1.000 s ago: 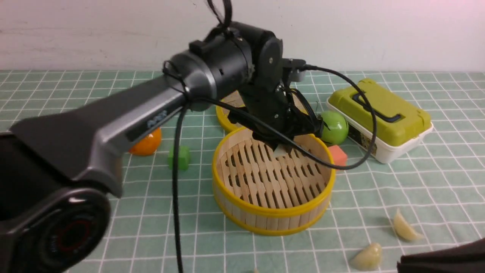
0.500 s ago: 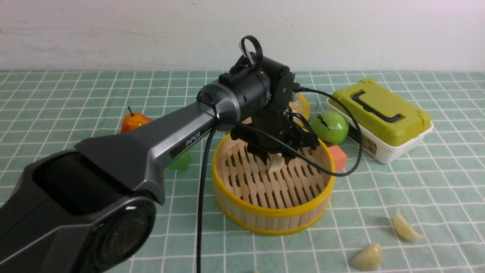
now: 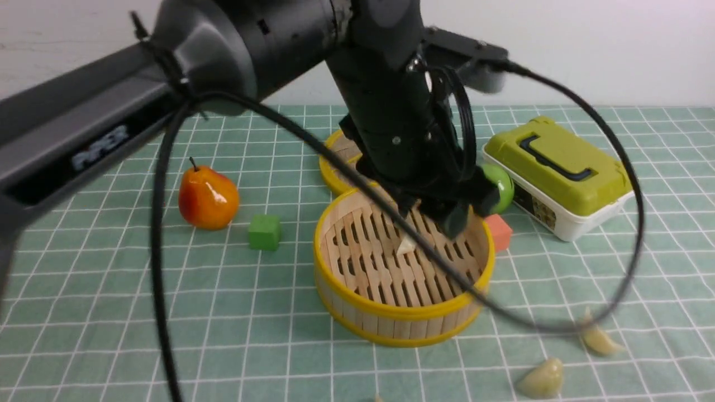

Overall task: Put the dumplings into the steamer on the table with the blue tablecloth.
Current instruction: 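Reach for and grasp a dumpling on the table with the left gripper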

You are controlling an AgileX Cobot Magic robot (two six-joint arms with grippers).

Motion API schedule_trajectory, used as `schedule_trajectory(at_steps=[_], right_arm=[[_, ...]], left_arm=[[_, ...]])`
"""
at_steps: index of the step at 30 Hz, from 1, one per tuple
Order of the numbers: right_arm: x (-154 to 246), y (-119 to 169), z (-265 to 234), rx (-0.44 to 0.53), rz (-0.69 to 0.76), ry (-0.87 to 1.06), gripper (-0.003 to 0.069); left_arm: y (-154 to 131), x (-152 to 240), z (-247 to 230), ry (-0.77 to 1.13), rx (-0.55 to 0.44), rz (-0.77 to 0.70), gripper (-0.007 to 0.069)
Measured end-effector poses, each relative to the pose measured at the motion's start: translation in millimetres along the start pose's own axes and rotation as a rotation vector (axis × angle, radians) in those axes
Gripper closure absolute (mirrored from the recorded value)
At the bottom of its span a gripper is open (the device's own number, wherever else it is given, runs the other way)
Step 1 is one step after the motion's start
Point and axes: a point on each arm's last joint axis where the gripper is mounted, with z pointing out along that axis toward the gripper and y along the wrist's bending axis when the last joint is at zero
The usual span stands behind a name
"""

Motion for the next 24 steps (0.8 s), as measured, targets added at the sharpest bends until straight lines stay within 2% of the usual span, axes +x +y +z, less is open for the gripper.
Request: schedule_trajectory(at_steps=[1, 2, 4, 8, 11, 13, 18, 24], right_arm=[[-1, 0, -1, 0.01, -0.012, 0.001, 0.0607], [-2, 0, -1, 0.012, -0.013, 0.001, 0.0607], [-2, -1, -2, 0.017, -0.011, -0.002, 0.0604], [-3, -1, -2, 0.021, 0.024, -0.002, 0.0599], [-4, -1, -3, 0.021, 0.029, -0.003, 0.0598], [-4, -1, -3, 0.021, 0.03, -0.003, 0.0597], [-4, -1, -3, 0.021, 0.032, -0.003, 0.0594], [-3, -1, -3, 0.023, 0.032, -0.001, 0.0586]], left_arm=[[-16, 17, 6, 0.061, 0.03, 0.109, 0.0177], [-19, 17, 3, 0.056, 0.032, 0.126, 0.0177], [-38, 44, 17, 0.155, 0.078, 0.294, 0.0178], [-57, 84, 48, 0.308, 0.152, 0.495, 0.0178], [-57, 96, 67, 0.341, 0.163, 0.532, 0.0178], [-52, 102, 89, 0.342, 0.127, 0.558, 0.0178], [-45, 98, 114, 0.304, 0.056, 0.608, 0.0178], [-44, 97, 137, 0.286, 0.041, 0.626, 0.0178]])
